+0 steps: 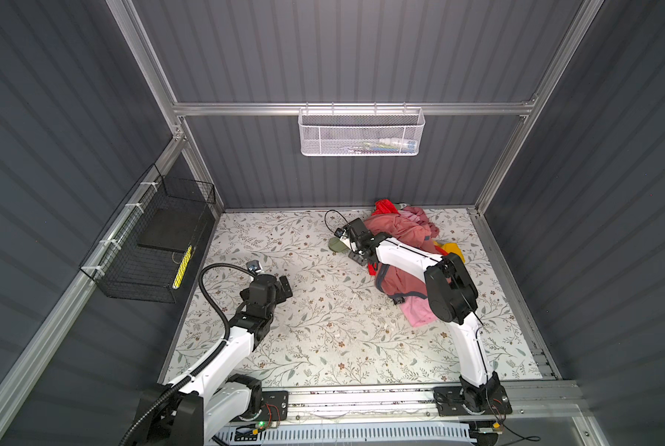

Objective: Pick out a specific cloth from the pile

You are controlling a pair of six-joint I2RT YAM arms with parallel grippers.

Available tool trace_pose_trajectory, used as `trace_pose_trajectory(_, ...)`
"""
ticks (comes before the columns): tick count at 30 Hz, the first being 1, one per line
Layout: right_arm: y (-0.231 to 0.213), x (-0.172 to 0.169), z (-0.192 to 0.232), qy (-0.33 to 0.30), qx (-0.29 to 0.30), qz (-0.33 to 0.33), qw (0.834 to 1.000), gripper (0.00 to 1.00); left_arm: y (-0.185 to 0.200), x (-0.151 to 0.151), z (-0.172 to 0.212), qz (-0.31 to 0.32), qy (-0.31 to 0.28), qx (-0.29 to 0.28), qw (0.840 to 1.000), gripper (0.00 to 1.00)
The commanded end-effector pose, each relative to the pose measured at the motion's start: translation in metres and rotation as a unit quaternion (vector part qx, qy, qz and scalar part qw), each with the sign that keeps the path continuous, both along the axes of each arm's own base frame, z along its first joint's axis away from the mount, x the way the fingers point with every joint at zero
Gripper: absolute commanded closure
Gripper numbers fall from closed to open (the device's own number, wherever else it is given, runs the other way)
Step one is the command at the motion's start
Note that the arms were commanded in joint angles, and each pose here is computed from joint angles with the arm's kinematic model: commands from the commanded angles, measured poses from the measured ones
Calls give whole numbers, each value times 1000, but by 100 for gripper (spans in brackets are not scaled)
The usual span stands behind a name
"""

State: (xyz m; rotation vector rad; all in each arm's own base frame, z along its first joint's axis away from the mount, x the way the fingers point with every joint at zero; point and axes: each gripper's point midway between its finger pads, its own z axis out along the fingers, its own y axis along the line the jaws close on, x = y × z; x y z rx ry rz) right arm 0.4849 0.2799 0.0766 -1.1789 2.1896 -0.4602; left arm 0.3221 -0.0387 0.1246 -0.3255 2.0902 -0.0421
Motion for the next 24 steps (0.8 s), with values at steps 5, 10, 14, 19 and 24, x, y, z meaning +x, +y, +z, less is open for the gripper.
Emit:
trace_pose_trajectory(5, -19, -15, 17, -13, -20, -44, 999, 36, 0, -4, -6, 0, 12, -1, 1000, 0)
trace_pose_trajectory(10, -28, -17, 5, -2, -25, -57, 998, 38, 0, -4, -8, 0, 14, -3, 1000, 0)
trace_pose_trajectory(14, -33, -14, -9, 17, -29, -62, 997, 43, 0, -6, -6, 0, 12, -5, 1000, 0)
trace_pose_trajectory(19, -38, -12, -18, 31, -28, -68, 997, 56, 0, -7, -7, 1, 12, -8, 1000, 0)
trace_pose_trajectory(24, -40, -14, -24, 36, -28, -72, 996, 74, 0, -8, -8, 2, 14, -11, 1000, 0)
